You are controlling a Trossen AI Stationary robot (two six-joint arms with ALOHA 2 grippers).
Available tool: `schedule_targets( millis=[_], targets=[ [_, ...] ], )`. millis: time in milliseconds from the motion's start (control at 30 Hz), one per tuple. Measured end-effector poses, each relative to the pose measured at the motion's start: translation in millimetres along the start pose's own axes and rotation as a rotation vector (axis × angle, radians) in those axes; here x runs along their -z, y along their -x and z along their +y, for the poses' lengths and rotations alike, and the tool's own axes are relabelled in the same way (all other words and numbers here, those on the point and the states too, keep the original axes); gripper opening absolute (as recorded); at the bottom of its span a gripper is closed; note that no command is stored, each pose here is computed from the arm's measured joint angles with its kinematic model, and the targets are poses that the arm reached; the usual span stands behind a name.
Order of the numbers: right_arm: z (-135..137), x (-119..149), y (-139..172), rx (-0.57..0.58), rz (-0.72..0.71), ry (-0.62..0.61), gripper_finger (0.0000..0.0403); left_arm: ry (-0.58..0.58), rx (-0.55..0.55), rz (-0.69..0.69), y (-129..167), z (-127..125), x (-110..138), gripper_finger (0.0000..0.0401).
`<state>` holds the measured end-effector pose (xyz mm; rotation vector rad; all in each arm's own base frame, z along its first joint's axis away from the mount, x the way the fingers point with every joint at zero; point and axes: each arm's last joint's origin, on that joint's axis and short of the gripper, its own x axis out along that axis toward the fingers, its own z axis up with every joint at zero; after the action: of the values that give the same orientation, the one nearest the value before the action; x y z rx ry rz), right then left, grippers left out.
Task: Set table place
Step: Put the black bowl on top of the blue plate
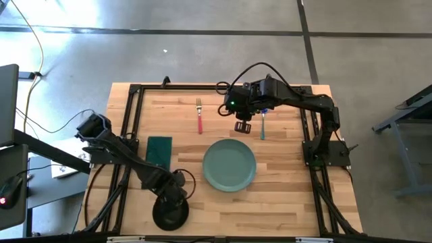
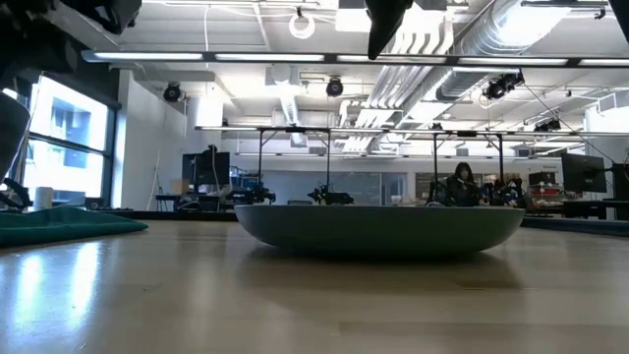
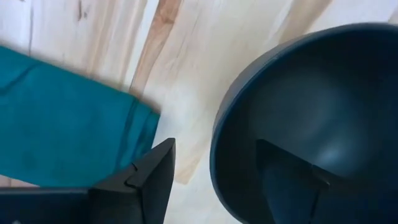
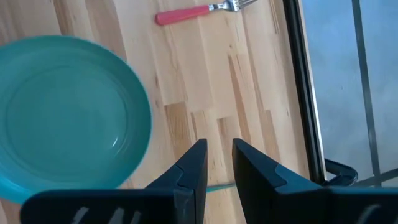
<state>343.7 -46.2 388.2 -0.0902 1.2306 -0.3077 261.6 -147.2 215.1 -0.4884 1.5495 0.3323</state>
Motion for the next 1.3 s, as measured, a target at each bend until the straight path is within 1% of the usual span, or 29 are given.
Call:
schedule_targets(
  millis=[300,533,633,700,800,900,933,1033,1167,1300],
  targets=[
    [0.0,0.1,-0.1,0.0,0.001,0.015,0.0067,-0.006,-0.054,0.039,-16.6,-2.9,-3.2,0.0218],
    [0.0,0.1,-0.1,0.0,0.001,0.018,0.0067,-0.005,-0.071,0.05,-25.3,-2.1,-3.6,0.0207],
    [0.0,0.1,-0.1,0.0,0.001,0.018,0.0067,-0.006,-0.062,0.049,-25.8,-2.7,-3.8,0.0185],
    [0.0,0.1,-0.1,0.001,0.001,0.018,0.0067,-0.006,-0.053,0.059,-25.8,-3.0,-3.6,0.0158],
    [0.0,0.1,-0.1,0.001,0.001,0.018,0.0067,-0.003,-0.046,0.07,-25.7,-3.2,-3.3,0.0099],
    [0.0,0.2,-0.1,0.001,0.002,0.018,0.0067,-0.001,-0.045,0.071,-25.7,-3.3,-3.3,0.0024],
    [0.0,0.2,-0.1,0.001,0.002,0.018,0.0067,0.0,-0.044,0.072,-25.5,-3.3,-3.2,0.0014],
    [0.0,0.2,-0.1,0.001,0.003,0.018,0.0067,0.003,-0.041,0.071,-25.2,-3.3,-3.4,0.0016],
    [-0.4,2.6,1.3,0.004,0.016,0.022,0.0067,0.023,-0.03,0.071,-22.1,-1.6,-9.2,0.0006],
    [-4.1,8.8,11.3,0.045,0.011,-0.002,0.0067,-0.002,0.003,0.023,-8.5,0.7,-28.5,0.0003]
  ],
)
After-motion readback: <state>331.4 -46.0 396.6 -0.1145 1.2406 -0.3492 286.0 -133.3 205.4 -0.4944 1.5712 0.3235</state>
